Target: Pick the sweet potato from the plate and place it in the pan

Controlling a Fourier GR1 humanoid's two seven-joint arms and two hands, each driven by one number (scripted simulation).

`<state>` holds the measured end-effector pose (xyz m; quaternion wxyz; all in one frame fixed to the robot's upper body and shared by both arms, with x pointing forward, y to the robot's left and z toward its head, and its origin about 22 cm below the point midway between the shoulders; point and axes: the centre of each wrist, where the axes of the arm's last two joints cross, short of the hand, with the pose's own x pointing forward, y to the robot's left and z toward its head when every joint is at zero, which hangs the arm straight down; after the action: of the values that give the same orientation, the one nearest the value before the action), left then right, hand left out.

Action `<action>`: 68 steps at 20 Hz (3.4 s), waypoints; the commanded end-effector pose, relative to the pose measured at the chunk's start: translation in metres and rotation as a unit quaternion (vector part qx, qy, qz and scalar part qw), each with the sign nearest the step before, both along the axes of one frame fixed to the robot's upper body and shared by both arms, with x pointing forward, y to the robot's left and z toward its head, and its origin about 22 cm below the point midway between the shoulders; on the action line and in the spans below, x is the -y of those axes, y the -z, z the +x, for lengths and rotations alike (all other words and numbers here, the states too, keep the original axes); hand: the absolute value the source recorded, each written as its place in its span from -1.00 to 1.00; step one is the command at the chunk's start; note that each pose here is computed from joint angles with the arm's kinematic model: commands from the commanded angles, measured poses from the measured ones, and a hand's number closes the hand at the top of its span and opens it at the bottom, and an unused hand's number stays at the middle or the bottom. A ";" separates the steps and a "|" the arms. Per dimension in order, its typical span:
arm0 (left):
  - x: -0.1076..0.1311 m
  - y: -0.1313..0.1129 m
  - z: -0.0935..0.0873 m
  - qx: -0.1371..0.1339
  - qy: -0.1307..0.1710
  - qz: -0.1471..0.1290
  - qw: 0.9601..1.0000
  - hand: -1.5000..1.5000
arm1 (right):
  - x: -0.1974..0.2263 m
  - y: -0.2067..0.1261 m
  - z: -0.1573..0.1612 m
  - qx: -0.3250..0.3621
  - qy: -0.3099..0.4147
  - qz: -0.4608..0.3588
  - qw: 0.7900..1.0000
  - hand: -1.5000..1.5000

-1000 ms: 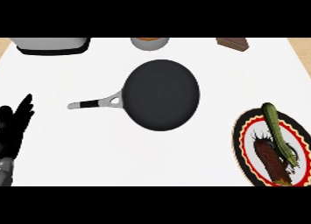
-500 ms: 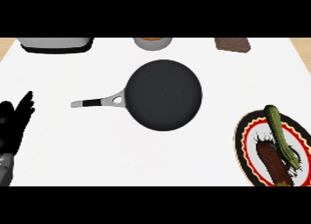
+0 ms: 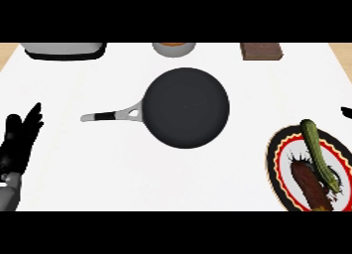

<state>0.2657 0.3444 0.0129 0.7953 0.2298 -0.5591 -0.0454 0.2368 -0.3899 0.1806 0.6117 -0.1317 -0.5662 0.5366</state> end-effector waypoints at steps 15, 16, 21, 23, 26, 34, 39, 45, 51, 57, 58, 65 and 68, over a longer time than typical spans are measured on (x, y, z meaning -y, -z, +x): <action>-0.010 -0.001 -0.002 -0.003 -0.011 0.002 1.000 0.00 | -0.041 0.068 -0.032 -0.035 -0.001 -0.130 0.991 -1.00; -0.022 0.003 -0.013 -0.001 -0.001 0.011 1.000 0.00 | -0.040 0.066 -0.010 -0.034 0.002 -0.121 0.992 -1.00; -0.002 0.006 -0.001 0.002 0.000 0.001 1.000 0.00 | -0.035 0.079 -0.016 -0.061 -0.018 -0.147 0.987 -1.00; -0.004 -0.010 -0.003 0.008 -0.008 0.014 1.000 0.00 | -0.043 0.089 -0.008 -0.063 -0.016 -0.140 0.988 -1.00; -0.006 0.000 -0.010 -0.001 0.002 -0.009 1.000 0.00 | -0.045 0.086 -0.019 -0.053 -0.012 -0.137 0.989 -1.00; 0.001 0.003 0.010 -0.005 -0.001 -0.001 1.000 0.00 | -0.068 0.112 -0.025 -0.058 -0.025 -0.131 0.989 -1.00; -0.011 0.000 -0.002 0.003 0.002 0.001 1.000 0.00 | -0.064 0.114 0.004 -0.073 -0.006 -0.140 0.987 -1.00; 0.001 -0.013 -0.016 -0.004 -0.001 -0.002 1.000 0.00 | -0.060 0.131 -0.017 -0.072 -0.012 -0.170 0.983 -1.00; -0.010 0.005 -0.001 -0.001 -0.002 -0.004 1.000 0.00 | -0.047 0.151 0.005 0.004 -0.042 -0.188 0.981 1.00; -0.011 0.002 -0.013 0.008 -0.003 0.004 1.000 0.00 | -0.037 0.154 -0.011 0.012 -0.030 -0.182 0.983 1.00; -0.014 0.007 -0.003 0.003 -0.004 -0.003 1.000 0.00 | -0.046 0.144 0.003 0.021 -0.029 -0.184 0.982 1.00; -0.027 0.006 -0.014 -0.008 -0.046 0.004 0.999 0.00 | -0.075 0.187 -0.043 -0.054 0.293 -0.207 0.932 1.00; -0.040 0.011 -0.025 -0.019 -0.062 0.009 0.998 0.00 | -0.090 0.190 -0.060 -0.055 0.399 -0.197 0.894 1.00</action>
<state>0.2501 0.3725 0.0046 0.8030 0.2552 -0.5385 -0.0139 0.2005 -0.3130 0.0053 0.7039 -0.3838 -0.3855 0.4567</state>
